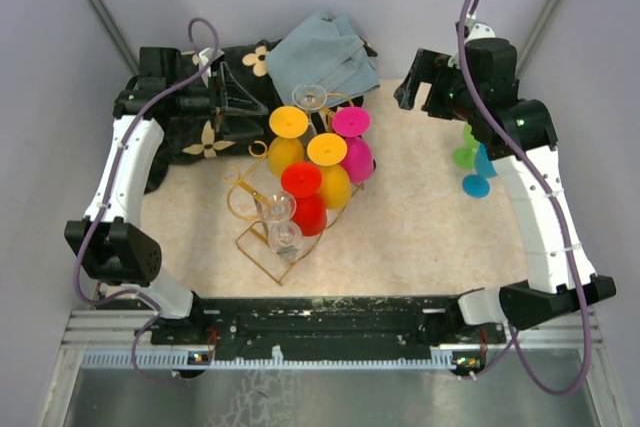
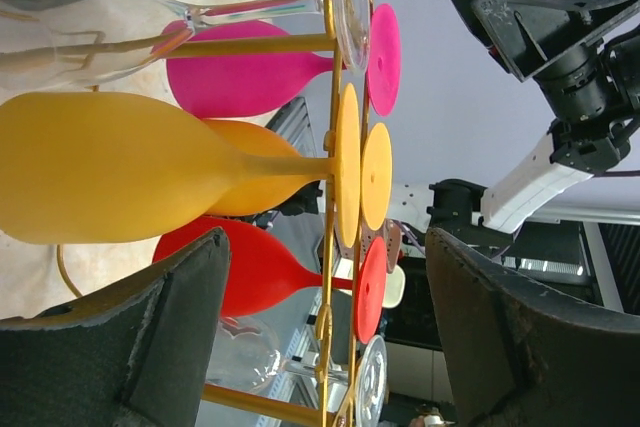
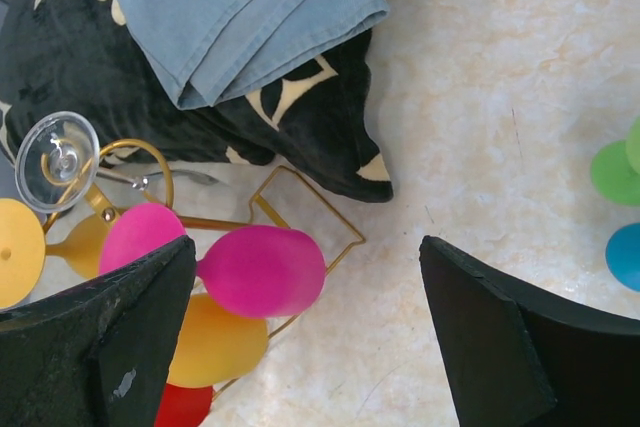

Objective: Take the wine glass off the wine glass rack
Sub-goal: Pick up the wine glass from the wine rack.

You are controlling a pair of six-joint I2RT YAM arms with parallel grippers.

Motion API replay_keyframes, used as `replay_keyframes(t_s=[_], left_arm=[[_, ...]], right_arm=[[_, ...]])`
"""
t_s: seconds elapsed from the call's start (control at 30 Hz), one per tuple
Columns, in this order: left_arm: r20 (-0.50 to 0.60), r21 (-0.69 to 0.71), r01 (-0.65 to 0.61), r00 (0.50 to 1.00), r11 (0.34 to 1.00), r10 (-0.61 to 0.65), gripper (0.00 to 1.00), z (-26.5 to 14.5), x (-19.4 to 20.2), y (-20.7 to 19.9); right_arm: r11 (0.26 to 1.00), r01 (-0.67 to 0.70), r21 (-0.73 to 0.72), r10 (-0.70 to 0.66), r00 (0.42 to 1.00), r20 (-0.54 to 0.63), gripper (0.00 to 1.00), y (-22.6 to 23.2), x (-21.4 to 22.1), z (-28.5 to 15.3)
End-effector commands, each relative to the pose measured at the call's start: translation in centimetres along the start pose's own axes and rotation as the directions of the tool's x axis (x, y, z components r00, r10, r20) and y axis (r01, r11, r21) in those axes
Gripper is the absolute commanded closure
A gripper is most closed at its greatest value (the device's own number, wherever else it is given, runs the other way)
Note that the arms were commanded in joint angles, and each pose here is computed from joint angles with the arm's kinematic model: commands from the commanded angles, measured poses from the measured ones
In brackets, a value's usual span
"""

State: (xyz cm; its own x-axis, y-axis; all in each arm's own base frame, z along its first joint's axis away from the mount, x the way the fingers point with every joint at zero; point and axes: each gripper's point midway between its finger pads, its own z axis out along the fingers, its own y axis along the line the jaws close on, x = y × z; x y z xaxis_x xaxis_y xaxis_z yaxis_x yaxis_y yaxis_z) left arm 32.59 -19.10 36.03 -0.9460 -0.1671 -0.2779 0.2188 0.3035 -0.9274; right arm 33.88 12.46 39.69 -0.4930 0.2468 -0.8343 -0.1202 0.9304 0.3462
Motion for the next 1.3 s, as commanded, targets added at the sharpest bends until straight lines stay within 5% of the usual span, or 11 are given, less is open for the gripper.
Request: replay_keyframes(t_s=[0.0,1.27], left_arm=[[-0.010,0.038,-0.028,1.000,0.999,0.029,0.17,0.0,0.2,-1.4],[-0.053,0.099,-0.067,0.996,0.993,0.072,0.63,2.4,-0.5,-2.2]], right_arm=[[1.000,0.006,-0.011,-0.006,0.998,0.063,0.07,0.7,-1.7,-0.4],[0.999,0.025,0.021,-0.027,0.998,0.062,0.06,-0.1,-1.4,-0.7]])
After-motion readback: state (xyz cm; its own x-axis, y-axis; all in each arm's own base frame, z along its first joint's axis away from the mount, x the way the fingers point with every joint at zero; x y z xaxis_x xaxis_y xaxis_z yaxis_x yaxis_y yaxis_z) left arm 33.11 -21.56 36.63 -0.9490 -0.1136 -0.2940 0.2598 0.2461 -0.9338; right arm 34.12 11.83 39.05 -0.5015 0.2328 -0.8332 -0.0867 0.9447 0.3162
